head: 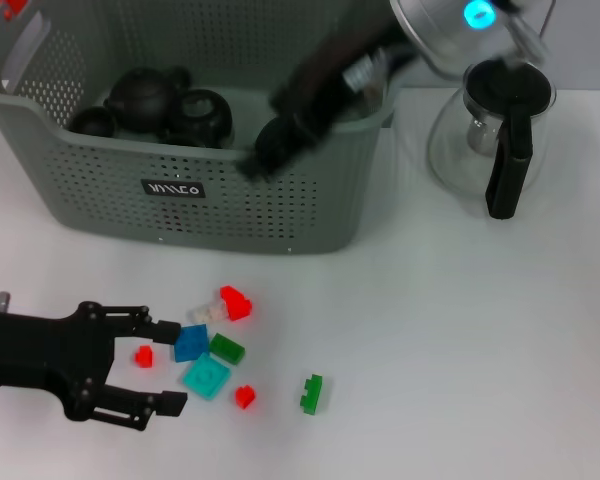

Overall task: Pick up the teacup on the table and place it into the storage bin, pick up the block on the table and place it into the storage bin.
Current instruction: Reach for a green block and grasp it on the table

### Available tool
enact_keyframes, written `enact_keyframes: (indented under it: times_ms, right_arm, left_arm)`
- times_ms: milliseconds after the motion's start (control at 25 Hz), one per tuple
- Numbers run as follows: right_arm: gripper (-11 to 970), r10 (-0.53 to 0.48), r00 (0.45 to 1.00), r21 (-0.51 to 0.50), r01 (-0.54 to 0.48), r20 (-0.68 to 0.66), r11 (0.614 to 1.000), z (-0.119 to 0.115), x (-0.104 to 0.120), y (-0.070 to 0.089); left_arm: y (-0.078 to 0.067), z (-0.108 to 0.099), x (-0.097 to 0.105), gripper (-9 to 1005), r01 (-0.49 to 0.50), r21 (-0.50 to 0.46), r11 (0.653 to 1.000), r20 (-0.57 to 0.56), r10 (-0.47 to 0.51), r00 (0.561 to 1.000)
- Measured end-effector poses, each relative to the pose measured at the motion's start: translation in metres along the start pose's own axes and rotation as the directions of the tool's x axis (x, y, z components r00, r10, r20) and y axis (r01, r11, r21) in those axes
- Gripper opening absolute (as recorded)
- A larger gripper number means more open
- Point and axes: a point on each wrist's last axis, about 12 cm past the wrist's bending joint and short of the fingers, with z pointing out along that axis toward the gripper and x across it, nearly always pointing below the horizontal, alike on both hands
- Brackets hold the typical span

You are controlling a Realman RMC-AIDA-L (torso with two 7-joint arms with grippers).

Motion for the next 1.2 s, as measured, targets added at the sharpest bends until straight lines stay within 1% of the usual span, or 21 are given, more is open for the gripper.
enact_keyframes:
  times_ms: [80,200,360,520,800,880,920,1200]
  right_arm:
    - [864,0.01,0.998,-0.045,-0.012,-0.054,0.999,0.001,0.009,0.009]
    - [931,0.024,0.992,-0.101,-0.036,-0.12,0.994,0.006,0.02,0.019]
    - [928,0.052,0.979,-0.117,-0.076,-0.199,0.99,0.016,0.033,0.026]
    - [927,0.056,0.963,-0.119,-0.09,-0.265,0.989,0.032,0.041,0.033]
    - [927,0.003,0.93,-0.121,-0.051,-0.367,0.991,0.07,0.057,0.045]
    - [927,-0.026,0.919,-0.11,-0.019,-0.393,0.994,0.084,0.063,0.05]
    - [927,-0.026,0.919,-0.11,-0.019,-0.393,0.994,0.084,0.063,0.05]
    - [928,-0.069,0.907,-0.087,0.035,-0.416,0.996,0.107,0.072,0.059]
  left_arm:
    - [-0.001,-0.003,0.003,862,0.009,-0.008,1.0,-0.001,-0.009,1.0]
    - [-0.003,-0.005,0.007,862,0.016,-0.015,1.0,-0.002,-0.017,1.0]
    - [-0.003,-0.006,0.008,862,0.019,-0.018,1.0,-0.005,-0.019,1.0]
    - [-0.003,-0.006,0.008,862,0.014,-0.019,1.0,-0.007,-0.014,1.0]
    - [-0.004,-0.006,0.011,861,0.006,-0.018,1.0,-0.014,-0.007,1.0]
    - [-0.004,-0.005,0.011,861,0.008,-0.021,1.0,-0.017,-0.009,1.0]
    - [-0.004,-0.004,0.012,861,0.009,-0.022,1.0,-0.017,-0.009,1.0]
    - [-0.004,-0.001,0.012,861,0.01,-0.018,1.0,-0.015,-0.011,1.0]
